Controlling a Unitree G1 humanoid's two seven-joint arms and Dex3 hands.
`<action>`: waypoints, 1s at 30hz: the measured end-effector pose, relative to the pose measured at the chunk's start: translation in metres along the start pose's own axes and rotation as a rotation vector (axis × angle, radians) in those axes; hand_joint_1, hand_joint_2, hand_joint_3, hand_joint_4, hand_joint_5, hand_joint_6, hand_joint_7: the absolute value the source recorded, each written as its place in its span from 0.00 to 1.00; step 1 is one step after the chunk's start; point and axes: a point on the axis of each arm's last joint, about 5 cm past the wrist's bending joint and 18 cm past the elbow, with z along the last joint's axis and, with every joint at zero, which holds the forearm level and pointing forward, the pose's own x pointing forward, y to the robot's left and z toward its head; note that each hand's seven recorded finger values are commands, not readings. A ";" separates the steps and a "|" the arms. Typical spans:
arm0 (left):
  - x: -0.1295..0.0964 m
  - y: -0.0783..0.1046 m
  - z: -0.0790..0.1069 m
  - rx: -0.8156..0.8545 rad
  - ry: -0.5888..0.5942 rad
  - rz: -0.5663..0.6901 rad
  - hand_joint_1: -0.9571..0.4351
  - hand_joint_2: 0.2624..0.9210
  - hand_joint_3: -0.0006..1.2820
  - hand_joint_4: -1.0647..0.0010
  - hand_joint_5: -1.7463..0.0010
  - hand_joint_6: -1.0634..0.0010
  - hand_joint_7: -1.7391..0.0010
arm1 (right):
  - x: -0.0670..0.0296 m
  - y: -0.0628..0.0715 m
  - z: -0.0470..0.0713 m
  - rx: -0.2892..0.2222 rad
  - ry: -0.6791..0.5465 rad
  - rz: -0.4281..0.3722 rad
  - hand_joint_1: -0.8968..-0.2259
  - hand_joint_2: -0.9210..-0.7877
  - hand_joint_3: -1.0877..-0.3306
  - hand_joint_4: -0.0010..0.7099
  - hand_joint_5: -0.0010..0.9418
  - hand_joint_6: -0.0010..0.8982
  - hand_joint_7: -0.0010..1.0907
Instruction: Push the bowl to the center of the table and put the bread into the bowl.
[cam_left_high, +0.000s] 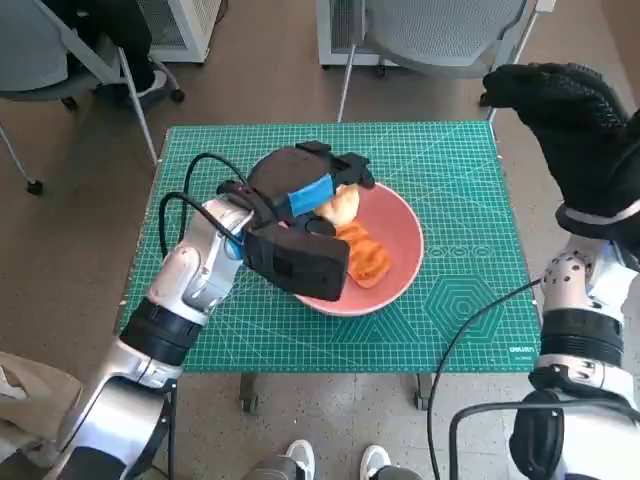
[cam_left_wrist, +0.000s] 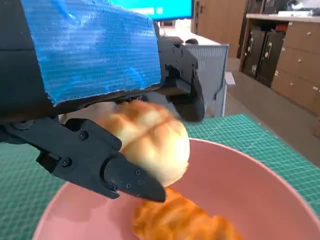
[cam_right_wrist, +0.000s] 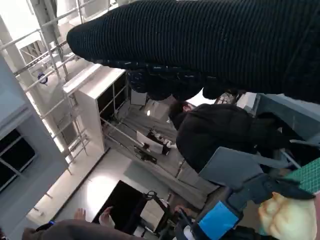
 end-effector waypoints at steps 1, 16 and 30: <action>0.000 0.000 -0.001 0.002 -0.002 0.003 0.18 1.00 0.15 0.84 0.99 0.92 0.69 | -0.0001 0.000 0.000 0.000 0.001 -0.001 0.30 0.00 0.36 0.39 0.00 0.37 0.02; -0.003 -0.002 -0.008 -0.060 -0.006 0.017 0.14 1.00 0.22 0.87 1.00 1.00 0.66 | 0.0009 0.003 -0.003 0.013 0.009 0.003 0.30 0.00 0.35 0.40 0.01 0.37 0.02; -0.015 0.000 -0.021 -0.129 -0.015 0.070 0.14 1.00 0.25 0.86 1.00 0.98 0.70 | 0.0051 0.005 -0.004 0.029 0.010 0.005 0.31 0.00 0.36 0.41 0.01 0.37 0.02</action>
